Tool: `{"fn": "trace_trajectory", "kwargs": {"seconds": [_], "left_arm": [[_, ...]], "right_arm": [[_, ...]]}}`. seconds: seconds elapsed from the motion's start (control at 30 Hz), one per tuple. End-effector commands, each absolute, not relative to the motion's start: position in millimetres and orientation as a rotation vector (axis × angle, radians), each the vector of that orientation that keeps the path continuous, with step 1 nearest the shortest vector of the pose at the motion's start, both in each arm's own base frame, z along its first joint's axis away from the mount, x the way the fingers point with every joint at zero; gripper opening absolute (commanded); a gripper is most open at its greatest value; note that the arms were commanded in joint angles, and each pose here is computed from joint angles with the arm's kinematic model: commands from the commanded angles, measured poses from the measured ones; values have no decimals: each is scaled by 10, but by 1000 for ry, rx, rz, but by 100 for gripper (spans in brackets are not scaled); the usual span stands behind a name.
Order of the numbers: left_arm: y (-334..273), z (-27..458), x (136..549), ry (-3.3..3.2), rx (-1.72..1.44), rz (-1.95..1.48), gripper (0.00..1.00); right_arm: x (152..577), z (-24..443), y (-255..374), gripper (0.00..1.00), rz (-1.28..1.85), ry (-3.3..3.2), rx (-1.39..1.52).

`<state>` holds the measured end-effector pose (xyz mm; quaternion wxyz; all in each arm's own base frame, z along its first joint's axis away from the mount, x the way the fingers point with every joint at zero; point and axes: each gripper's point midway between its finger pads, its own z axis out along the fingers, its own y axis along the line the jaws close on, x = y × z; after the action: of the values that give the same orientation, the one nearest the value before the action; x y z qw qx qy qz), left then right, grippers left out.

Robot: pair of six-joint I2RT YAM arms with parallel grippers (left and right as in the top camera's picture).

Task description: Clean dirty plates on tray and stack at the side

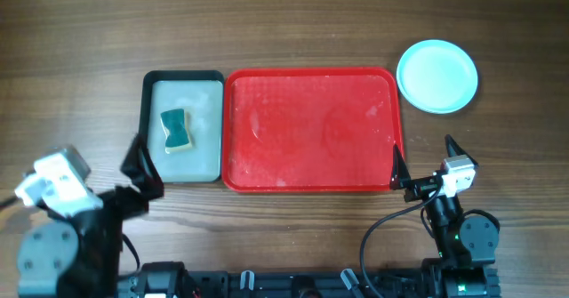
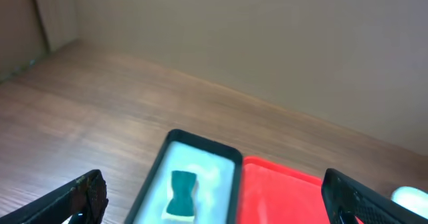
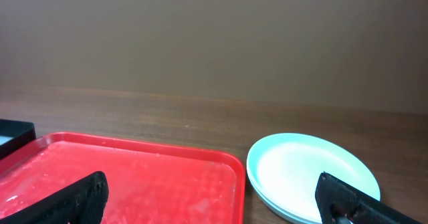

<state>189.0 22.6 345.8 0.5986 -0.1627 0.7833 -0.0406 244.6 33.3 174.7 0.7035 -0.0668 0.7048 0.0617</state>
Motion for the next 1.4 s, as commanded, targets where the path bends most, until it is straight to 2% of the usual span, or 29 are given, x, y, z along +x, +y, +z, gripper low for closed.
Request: {"fn": "trace_trajectory", "kwargs": {"seconds": [0.0,0.33,0.6,0.7,0.87,1.0,1.17,1.37], "left_arm": [[197,3295,1723,1781,-362,-115,100],[202,2801,1534,1740,-359,-122,100],[201,2696,1521,1709,-383,-151,100],[201,2923,1552,1608,-414,-207,100],[103,3605,1548,1330,-356,-338,100],[68,3770,1658,1186,-310,-371,100],[-34,3608,1877,1102,-246,-424,100],[-37,3026,2172,1164,-301,-474,100]], "right_arm": [[2440,1778,325,100,142,1554,-139],[2440,1778,325,100,142,1554,-139],[2440,1778,324,100,142,1554,-139],[2440,1778,325,100,142,1554,-139],[2440,1778,325,100,142,1554,-139],[2440,1778,325,100,142,1554,-140],[2440,1778,325,100,142,1554,-139],[2440,1778,325,100,143,1554,-139]]}}
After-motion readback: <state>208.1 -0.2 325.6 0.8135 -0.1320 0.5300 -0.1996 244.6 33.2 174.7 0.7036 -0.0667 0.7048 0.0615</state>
